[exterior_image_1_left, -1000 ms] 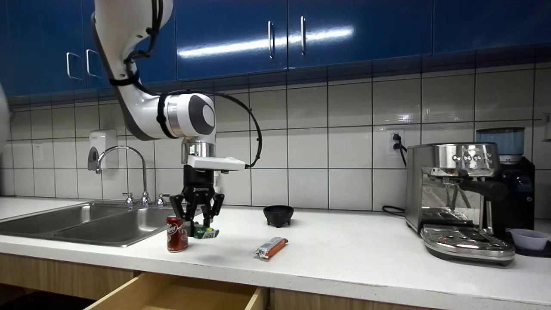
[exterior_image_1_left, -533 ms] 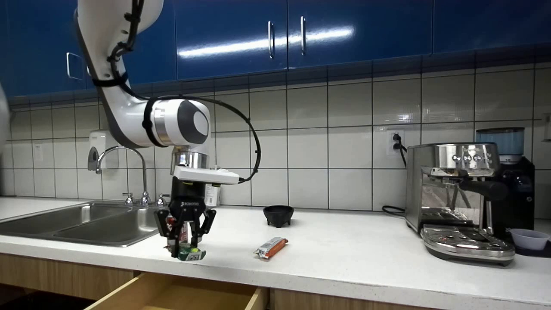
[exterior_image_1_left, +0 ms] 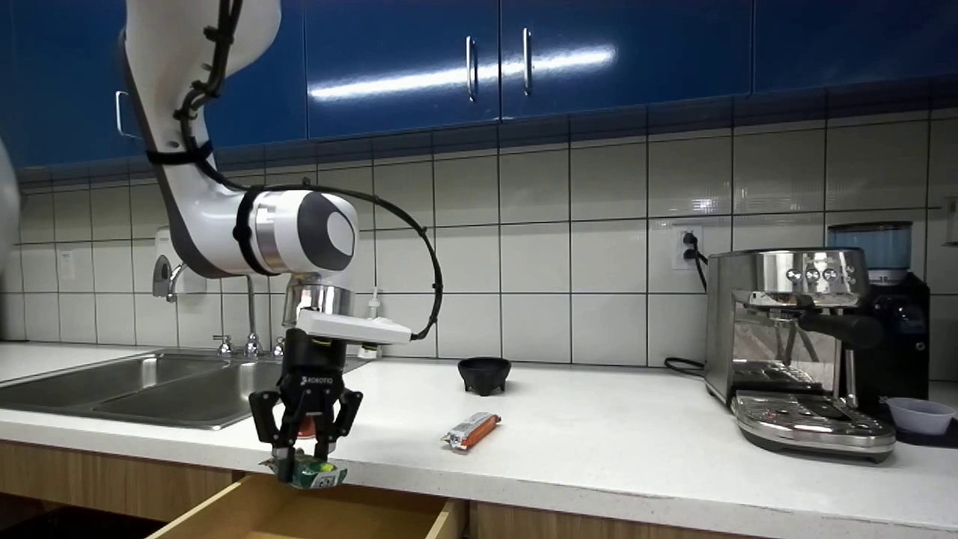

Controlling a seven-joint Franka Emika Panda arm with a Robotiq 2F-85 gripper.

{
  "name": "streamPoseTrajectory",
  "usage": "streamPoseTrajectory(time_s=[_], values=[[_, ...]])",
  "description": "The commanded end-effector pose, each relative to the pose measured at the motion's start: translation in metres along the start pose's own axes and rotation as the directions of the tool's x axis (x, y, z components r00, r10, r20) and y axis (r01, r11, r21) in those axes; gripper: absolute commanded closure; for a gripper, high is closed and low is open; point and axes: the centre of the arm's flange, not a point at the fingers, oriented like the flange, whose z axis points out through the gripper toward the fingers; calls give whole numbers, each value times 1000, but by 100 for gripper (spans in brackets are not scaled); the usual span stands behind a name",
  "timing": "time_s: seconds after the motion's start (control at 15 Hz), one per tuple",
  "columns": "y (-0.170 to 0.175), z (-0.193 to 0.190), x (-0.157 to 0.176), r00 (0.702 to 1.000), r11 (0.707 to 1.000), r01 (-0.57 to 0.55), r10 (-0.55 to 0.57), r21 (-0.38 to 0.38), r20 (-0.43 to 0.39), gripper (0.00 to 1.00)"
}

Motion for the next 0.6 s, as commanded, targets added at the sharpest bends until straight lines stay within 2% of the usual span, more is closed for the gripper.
streamPoseTrajectory(time_s=[0.0, 0.53], values=[[6, 13, 5, 994, 994, 108, -108, -6, -18, 85], [23, 43, 29, 965, 965, 261, -262, -4, -23, 85]])
